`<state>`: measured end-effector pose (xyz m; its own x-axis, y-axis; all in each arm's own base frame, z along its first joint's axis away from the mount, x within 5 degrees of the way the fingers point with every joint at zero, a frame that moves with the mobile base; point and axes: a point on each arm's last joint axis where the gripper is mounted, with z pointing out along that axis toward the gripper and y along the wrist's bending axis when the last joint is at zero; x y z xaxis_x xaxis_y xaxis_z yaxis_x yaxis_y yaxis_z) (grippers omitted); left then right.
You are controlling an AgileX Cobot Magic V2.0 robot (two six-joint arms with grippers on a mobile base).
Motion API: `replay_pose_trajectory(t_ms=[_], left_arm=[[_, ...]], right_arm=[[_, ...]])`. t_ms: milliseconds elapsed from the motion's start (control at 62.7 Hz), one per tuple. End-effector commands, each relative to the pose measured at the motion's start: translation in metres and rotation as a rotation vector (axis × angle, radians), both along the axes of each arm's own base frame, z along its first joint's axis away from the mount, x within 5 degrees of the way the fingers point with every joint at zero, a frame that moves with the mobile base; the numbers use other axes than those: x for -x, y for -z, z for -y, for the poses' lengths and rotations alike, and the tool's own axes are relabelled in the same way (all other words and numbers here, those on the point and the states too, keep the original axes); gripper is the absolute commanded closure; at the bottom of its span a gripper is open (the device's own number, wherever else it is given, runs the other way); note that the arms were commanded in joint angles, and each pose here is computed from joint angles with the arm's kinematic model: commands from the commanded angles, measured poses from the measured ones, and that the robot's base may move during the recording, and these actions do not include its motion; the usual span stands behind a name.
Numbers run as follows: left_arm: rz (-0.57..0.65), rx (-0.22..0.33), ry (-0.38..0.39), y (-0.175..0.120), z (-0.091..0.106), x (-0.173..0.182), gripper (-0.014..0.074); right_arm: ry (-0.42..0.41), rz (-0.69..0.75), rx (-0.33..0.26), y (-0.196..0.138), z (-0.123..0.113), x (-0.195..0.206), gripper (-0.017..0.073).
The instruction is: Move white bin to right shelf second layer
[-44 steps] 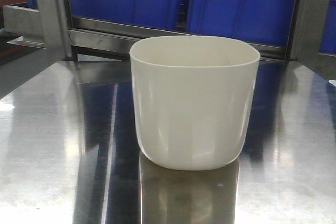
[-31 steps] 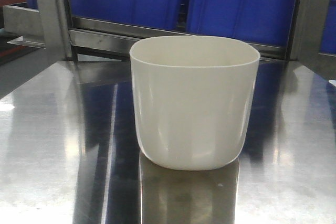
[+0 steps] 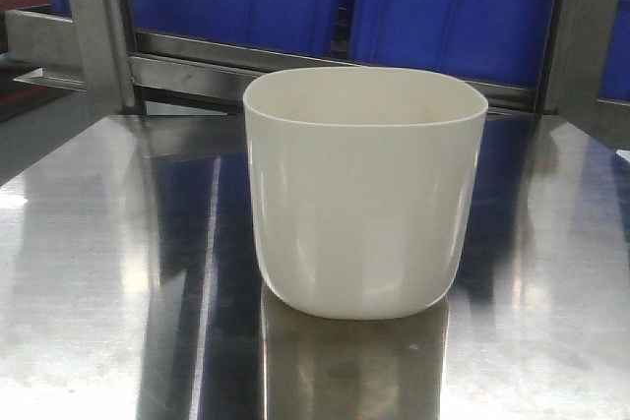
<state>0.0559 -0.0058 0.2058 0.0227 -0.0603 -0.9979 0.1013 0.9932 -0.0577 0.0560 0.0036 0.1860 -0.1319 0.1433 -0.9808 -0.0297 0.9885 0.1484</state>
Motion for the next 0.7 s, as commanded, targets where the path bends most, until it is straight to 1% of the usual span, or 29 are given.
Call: replay_pose_trajectory(t_ms=[0,686], left_arm=[[0.05,0.025,0.0,0.0045,-0.0002,-0.001,0.0509],[0.05,0.025,0.0,0.0045,-0.0002,-0.001,0.0509]], right_arm=[[0.016,0.122,0.008,-0.0144,0.0014,0.0014,0.0504],[0.017,0.123,0.008,-0.0145,0.0014,0.0014,0.0504]])
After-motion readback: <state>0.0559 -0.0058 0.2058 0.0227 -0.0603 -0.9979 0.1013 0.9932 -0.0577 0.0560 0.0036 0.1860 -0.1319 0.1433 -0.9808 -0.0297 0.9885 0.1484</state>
